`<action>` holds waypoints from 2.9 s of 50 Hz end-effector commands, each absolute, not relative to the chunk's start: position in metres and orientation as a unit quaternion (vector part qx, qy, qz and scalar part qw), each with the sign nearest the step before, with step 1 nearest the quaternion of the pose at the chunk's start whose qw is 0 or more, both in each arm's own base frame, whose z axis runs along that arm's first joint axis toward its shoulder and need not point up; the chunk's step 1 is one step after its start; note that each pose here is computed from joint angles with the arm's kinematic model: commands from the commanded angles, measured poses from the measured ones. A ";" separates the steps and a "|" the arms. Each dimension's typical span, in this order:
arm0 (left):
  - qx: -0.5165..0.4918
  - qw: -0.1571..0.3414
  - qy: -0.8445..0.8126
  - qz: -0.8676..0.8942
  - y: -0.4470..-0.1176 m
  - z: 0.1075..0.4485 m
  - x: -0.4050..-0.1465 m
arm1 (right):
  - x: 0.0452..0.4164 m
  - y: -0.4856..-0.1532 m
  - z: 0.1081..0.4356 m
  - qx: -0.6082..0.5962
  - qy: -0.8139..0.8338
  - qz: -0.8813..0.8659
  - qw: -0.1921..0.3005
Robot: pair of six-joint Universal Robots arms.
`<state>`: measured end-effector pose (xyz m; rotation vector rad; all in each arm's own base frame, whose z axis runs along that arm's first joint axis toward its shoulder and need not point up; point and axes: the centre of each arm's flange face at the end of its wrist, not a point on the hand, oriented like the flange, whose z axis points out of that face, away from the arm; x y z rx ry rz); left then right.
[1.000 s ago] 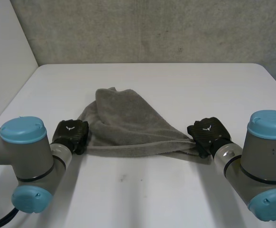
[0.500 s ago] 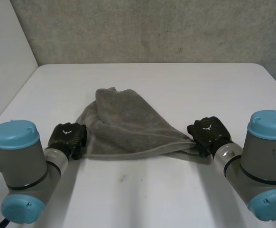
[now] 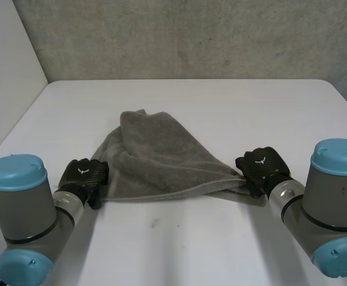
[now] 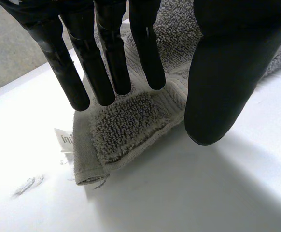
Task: Fold the towel.
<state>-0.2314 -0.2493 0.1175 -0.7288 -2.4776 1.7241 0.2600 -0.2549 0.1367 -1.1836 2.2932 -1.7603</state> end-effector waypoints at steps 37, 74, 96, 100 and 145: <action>-0.223 0.023 -0.775 0.590 -0.281 0.113 -0.243 | 0.260 -0.256 0.133 -0.386 0.733 -0.559 0.003; -0.229 0.031 -0.767 0.599 -0.283 0.122 -0.245 | 0.261 -0.257 0.138 -0.393 0.724 -0.567 -0.004; -0.176 0.049 -0.587 0.789 -0.211 0.342 -0.220 | 0.238 -0.214 0.388 -0.357 0.574 -0.735 -0.062; -0.179 0.050 -0.594 0.783 -0.205 0.349 -0.218 | 0.237 -0.207 0.399 -0.374 0.581 -0.720 -0.067; -0.132 0.027 -0.635 0.761 -0.310 0.263 -0.245 | 0.287 -0.252 0.233 -0.493 0.678 -0.540 -0.072</action>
